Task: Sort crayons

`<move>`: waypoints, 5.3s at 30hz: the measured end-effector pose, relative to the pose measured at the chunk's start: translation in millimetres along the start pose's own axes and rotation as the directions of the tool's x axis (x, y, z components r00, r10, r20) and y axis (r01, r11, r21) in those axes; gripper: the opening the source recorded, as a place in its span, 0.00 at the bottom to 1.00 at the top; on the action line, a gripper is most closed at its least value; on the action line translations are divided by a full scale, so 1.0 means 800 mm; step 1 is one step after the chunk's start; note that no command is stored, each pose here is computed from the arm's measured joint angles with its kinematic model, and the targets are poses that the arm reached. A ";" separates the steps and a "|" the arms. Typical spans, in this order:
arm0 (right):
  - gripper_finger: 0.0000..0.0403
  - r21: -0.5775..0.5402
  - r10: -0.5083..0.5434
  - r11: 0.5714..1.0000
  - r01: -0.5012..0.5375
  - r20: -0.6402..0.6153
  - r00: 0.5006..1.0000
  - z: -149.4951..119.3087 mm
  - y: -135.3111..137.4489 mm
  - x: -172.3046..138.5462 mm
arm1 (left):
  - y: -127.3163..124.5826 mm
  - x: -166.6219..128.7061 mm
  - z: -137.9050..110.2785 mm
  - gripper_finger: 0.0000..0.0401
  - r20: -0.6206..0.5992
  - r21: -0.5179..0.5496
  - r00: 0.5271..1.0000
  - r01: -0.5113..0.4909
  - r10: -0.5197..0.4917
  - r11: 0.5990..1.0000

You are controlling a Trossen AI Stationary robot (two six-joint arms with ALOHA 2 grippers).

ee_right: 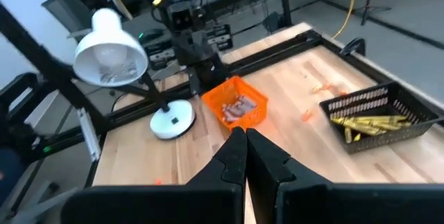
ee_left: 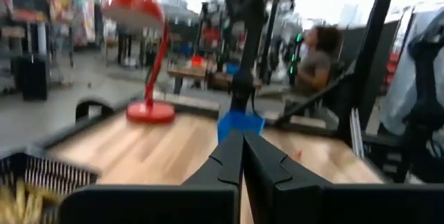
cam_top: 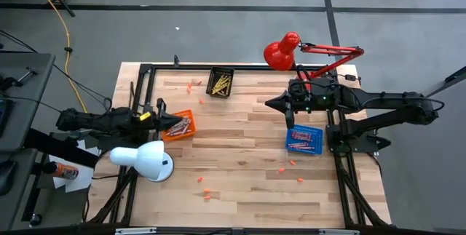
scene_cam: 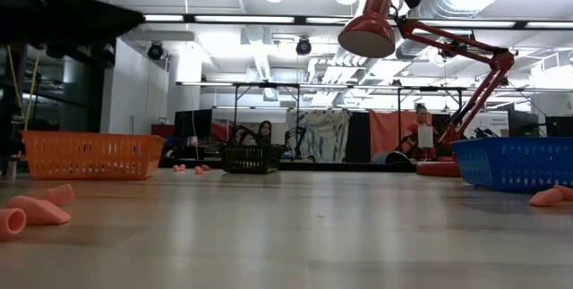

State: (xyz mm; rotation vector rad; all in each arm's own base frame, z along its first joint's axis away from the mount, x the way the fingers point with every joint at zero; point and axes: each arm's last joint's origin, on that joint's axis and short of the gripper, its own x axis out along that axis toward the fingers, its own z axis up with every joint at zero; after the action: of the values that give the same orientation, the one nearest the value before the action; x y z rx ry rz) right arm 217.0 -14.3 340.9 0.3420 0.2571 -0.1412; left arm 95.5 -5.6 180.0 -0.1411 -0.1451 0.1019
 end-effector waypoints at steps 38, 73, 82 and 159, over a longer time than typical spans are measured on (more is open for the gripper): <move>0.00 -0.122 0.281 0.959 -0.256 0.309 0.909 -0.214 -0.078 -0.076 | 0.002 0.001 -0.011 0.00 -0.096 -0.002 0.994 -0.044 0.044 0.999; 0.00 -0.022 0.346 0.936 -0.353 0.258 0.902 -0.231 -0.069 -0.091 | 0.002 0.001 -0.011 0.00 -0.100 -0.001 0.994 -0.045 0.045 0.999; 0.00 -0.016 0.347 0.936 -0.353 0.224 0.911 -0.235 -0.068 -0.089 | 0.002 -0.001 -0.009 0.00 -0.078 -0.008 0.996 -0.041 0.040 0.999; 0.00 -0.008 0.333 0.941 -0.338 0.193 0.923 -0.239 -0.069 -0.087 | 0.002 0.000 -0.010 0.00 -0.081 -0.007 0.996 -0.038 0.037 0.999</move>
State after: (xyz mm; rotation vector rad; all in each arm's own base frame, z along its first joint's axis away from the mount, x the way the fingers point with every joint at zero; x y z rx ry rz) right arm 97.6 7.0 168.6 0.3906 0.0029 0.1611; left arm 96.2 -5.0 172.3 -0.1566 -0.0617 0.1329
